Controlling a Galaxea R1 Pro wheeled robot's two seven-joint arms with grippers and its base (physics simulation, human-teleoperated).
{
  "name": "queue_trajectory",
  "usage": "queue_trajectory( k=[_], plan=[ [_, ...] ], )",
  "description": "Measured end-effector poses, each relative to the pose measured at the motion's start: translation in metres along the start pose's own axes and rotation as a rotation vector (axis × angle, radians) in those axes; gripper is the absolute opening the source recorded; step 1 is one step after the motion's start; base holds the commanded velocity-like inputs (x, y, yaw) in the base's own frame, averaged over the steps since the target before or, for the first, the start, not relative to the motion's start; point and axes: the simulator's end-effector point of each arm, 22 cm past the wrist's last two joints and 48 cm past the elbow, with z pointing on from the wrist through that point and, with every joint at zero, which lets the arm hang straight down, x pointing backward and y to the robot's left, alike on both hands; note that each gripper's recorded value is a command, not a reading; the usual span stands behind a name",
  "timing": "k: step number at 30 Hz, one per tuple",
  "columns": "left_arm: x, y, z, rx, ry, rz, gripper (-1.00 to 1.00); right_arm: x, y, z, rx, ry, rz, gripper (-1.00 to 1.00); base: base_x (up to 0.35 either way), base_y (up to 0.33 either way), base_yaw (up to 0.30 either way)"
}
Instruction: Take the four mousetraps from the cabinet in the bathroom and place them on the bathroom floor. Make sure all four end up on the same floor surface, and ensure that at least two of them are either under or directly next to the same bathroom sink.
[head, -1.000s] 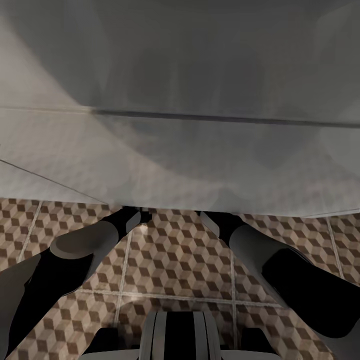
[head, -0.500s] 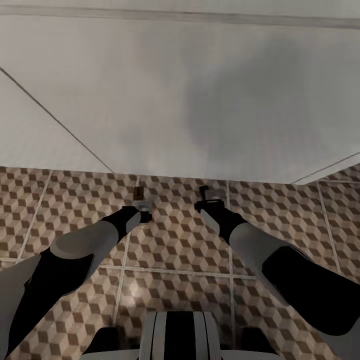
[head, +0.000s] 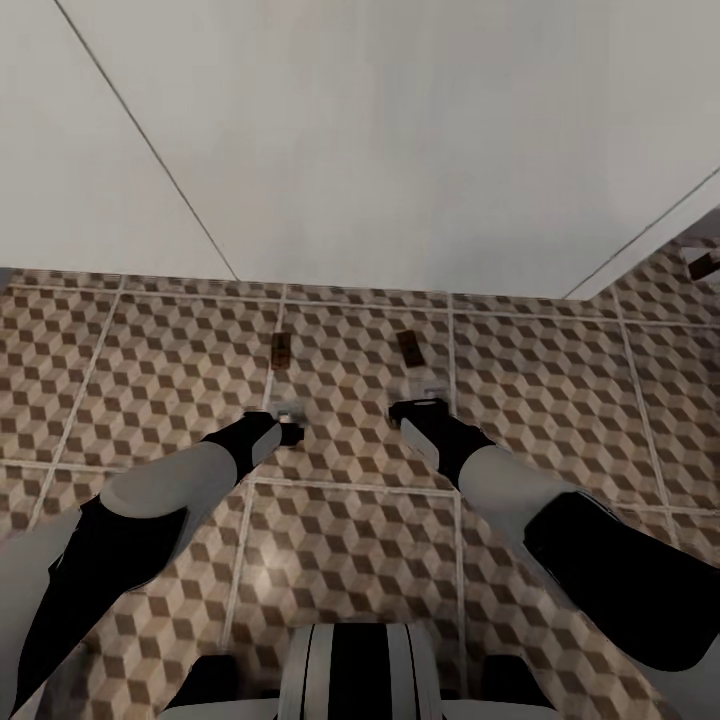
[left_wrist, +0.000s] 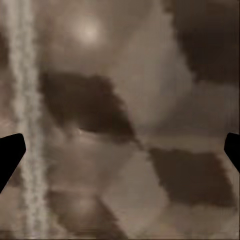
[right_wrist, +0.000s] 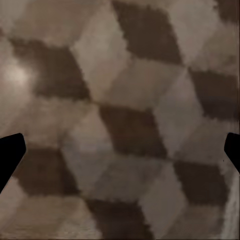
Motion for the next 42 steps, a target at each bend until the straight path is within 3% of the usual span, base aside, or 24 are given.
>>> queue_trajectory(
  k=[13,42],
  plan=[
    [-0.0005,0.0000,-0.0003,0.000,-0.002,0.000,1.00,-0.0025,0.0013,-0.0009,-0.003,-0.005,0.001,1.00,-0.263,0.000,0.000],
    [-0.0006,-0.0012,-0.0006,0.003,-0.002,0.000,1.00,-0.0069,0.0037,-0.0024,-0.009,-0.014,0.003,1.00,-0.013,0.000,0.000]
  ],
)
